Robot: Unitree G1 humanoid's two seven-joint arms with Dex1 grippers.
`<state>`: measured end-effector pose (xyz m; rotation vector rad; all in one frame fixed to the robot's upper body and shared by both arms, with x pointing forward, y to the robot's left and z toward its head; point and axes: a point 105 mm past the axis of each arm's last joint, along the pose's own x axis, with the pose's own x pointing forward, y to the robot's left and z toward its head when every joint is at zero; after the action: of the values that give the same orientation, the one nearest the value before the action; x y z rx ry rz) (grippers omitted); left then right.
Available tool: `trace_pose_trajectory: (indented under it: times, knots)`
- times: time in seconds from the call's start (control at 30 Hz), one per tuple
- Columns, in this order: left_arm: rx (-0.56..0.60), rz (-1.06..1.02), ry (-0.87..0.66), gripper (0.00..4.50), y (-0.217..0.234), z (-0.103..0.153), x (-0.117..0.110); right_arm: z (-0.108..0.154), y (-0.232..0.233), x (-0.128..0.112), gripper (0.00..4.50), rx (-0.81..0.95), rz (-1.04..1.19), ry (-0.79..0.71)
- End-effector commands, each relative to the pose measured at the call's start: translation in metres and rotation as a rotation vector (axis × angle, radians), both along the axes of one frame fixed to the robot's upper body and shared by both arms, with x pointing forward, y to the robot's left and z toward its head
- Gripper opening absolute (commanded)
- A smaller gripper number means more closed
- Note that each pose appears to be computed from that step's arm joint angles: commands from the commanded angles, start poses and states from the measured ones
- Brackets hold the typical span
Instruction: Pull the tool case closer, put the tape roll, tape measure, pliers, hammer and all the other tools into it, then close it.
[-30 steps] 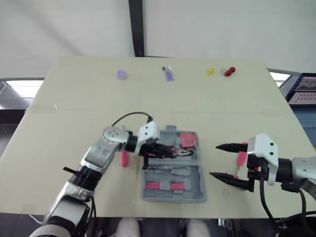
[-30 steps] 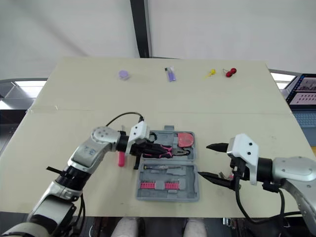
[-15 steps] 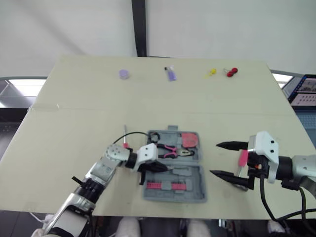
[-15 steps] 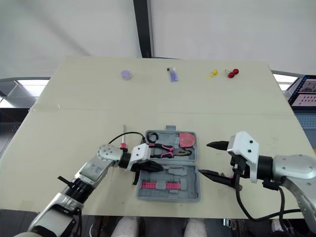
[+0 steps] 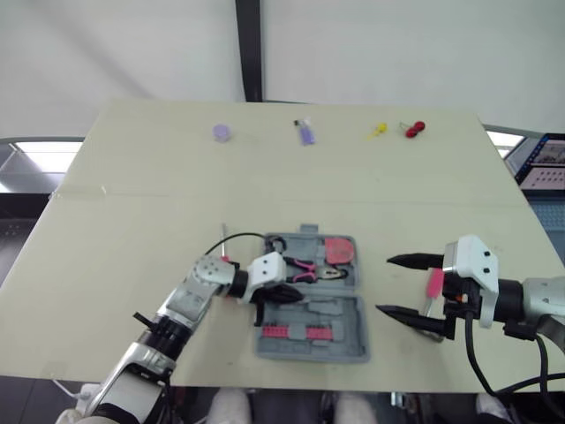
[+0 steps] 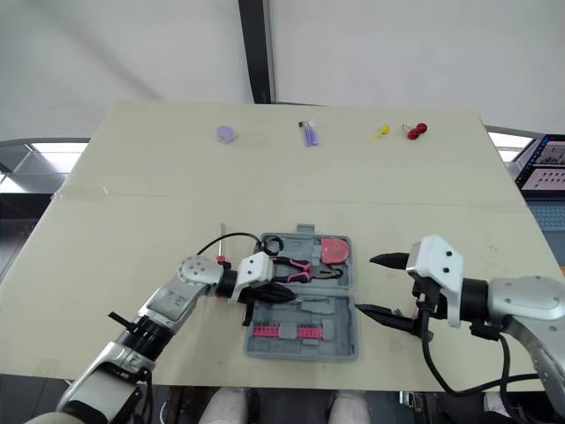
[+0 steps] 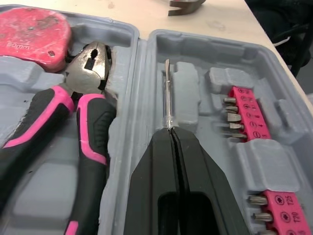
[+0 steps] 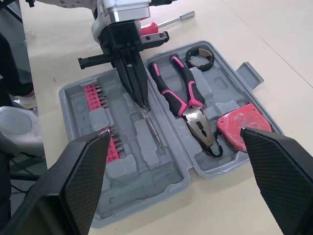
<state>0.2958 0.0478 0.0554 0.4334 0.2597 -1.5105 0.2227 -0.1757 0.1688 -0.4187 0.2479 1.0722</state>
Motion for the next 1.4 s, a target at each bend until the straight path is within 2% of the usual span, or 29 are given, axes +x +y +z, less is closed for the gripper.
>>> trace_pose_trajectory:
  times: [0.03,0.27,0.37,0.57,0.83,1.17,1.23,1.33,1.4]
  knots:
    - [0.031,0.013,-0.002,0.07,0.001,-0.004,0.001,0.006,0.001,-0.002,4.50,-0.001,0.015,-0.017]
    - [0.092,-0.018,-0.010,0.07,0.004,-0.014,-0.003,0.006,0.000,-0.003,4.50,-0.003,0.012,-0.015]
    - [0.185,-0.033,-0.042,0.07,0.010,-0.026,-0.003,0.006,0.000,-0.003,4.50,-0.005,0.011,-0.017]
    - [0.294,-0.060,-0.078,0.07,0.018,-0.042,-0.004,0.006,-0.001,-0.003,4.50,-0.009,0.010,-0.019]
    - [0.373,-0.049,-0.049,0.07,0.027,-0.061,-0.007,0.007,-0.001,-0.003,4.50,-0.015,0.009,-0.017]
    - [0.349,-0.045,-0.025,0.07,0.023,-0.062,-0.008,0.007,-0.002,0.000,4.50,-0.013,0.007,-0.016]
    - [0.308,-0.041,-0.033,0.07,0.020,-0.055,-0.007,0.007,-0.002,0.001,4.50,-0.010,0.005,-0.017]
    - [0.201,-0.020,-0.056,0.07,0.013,-0.031,-0.001,0.011,-0.005,0.004,4.50,0.025,-0.016,-0.024]
    - [0.148,-0.008,-0.046,0.59,0.013,-0.018,0.002,0.011,-0.011,0.008,4.50,0.054,-0.044,-0.022]
